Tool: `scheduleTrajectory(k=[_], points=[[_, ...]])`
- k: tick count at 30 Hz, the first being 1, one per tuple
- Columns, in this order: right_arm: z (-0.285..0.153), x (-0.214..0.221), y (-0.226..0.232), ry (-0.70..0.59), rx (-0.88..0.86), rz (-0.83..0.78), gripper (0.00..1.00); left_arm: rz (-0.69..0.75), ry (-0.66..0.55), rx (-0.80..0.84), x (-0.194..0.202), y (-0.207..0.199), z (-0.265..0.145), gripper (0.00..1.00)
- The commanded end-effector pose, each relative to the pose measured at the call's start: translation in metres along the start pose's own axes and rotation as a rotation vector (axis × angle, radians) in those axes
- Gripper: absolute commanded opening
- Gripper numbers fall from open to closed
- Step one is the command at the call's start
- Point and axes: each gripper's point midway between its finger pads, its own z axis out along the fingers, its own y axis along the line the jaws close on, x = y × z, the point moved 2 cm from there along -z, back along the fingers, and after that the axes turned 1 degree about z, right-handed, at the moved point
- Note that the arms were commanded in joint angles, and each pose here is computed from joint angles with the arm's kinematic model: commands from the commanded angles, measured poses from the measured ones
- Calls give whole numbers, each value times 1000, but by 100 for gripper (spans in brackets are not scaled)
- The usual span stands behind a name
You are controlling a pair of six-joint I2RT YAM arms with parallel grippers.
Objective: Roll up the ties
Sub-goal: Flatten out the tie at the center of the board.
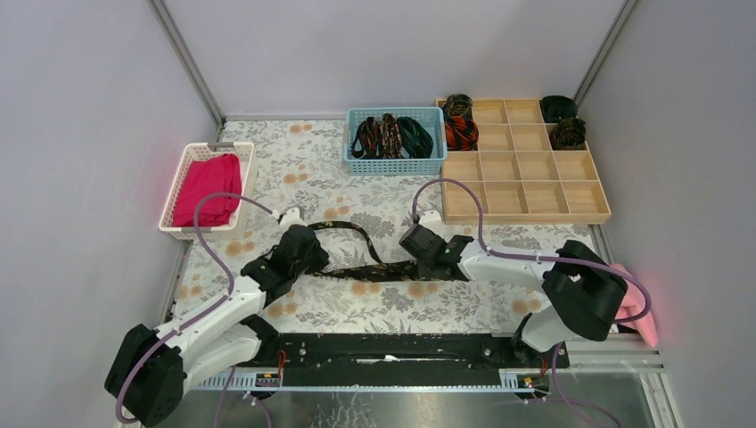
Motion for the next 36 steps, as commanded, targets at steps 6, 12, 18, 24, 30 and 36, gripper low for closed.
scheduleTrajectory(k=[6, 12, 18, 24, 30, 36], points=[[8, -6, 19, 23, -36, 62, 0, -44, -15, -27, 22, 21, 13, 0], [8, 9, -10, 61, 118, 59, 0, -44, -2, -50, 31, 28, 19, 0], [11, 27, -44, 123, 254, 77, 0, -55, 23, -56, 37, 30, 22, 0], [10, 27, -70, 104, 334, 106, 1, -71, 15, -52, 38, 32, 19, 0], [-7, 2, -77, 33, 348, 103, 3, -82, 26, -34, 45, 35, 17, 0], [-13, -3, -117, 36, 396, 180, 4, -76, 6, -2, 40, 29, 13, 3]])
